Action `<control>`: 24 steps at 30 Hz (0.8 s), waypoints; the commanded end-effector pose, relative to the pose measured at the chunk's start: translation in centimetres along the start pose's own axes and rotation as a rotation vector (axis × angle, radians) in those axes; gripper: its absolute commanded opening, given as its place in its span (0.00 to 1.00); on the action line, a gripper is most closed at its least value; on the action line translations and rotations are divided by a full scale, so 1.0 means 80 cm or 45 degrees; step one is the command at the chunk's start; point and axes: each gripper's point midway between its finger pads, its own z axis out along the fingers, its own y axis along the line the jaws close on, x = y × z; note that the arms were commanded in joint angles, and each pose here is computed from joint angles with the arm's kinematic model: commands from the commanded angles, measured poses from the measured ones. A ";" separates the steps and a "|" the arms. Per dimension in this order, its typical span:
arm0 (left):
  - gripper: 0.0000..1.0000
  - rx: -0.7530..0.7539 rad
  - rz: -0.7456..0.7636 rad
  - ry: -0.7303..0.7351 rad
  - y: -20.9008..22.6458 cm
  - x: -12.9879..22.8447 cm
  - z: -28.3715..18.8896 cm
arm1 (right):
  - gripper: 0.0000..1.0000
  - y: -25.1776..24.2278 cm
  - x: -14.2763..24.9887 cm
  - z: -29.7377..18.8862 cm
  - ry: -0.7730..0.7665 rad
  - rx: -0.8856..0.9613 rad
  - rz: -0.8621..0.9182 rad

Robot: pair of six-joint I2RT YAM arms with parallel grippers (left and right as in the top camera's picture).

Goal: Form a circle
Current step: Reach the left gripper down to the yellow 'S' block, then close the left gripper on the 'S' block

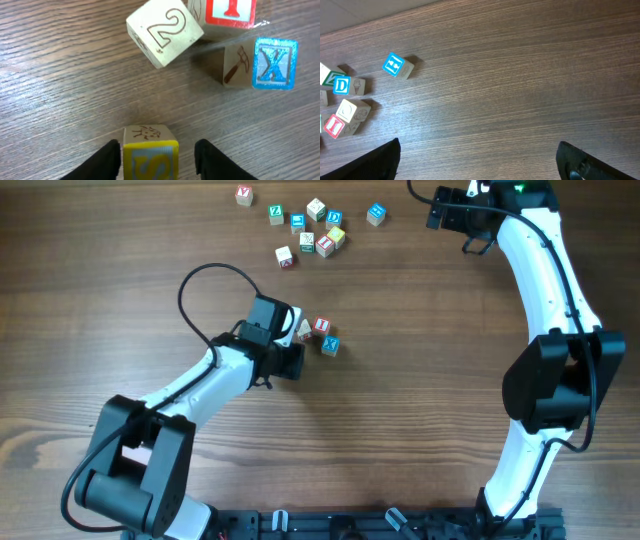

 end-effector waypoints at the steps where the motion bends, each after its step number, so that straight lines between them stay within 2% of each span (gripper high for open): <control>1: 0.50 -0.030 0.016 0.020 0.004 0.007 -0.005 | 1.00 -0.001 0.003 0.006 0.009 0.014 -0.021; 5: 0.42 -0.040 0.008 0.095 0.006 0.025 -0.006 | 1.00 -0.001 0.003 0.006 0.009 0.014 -0.021; 7: 0.34 -0.039 0.010 0.083 0.006 0.022 -0.006 | 1.00 -0.001 0.003 0.006 0.009 0.014 -0.021; 10: 0.29 -0.031 0.016 0.028 0.004 0.009 -0.005 | 1.00 -0.001 0.003 0.006 0.009 0.014 -0.021; 14: 0.32 -0.025 0.026 -0.016 0.003 -0.002 -0.005 | 1.00 -0.001 0.003 0.006 0.009 0.014 -0.021; 16: 0.45 -0.026 0.034 -0.021 0.003 -0.003 -0.005 | 1.00 -0.001 0.003 0.006 0.009 0.014 -0.021; 22: 0.48 -0.063 0.065 -0.034 0.009 -0.006 -0.006 | 1.00 -0.001 0.003 0.006 0.010 0.014 -0.021; 24: 0.42 -0.066 0.066 -0.047 0.009 -0.009 -0.006 | 1.00 -0.001 0.003 0.006 0.010 0.014 -0.021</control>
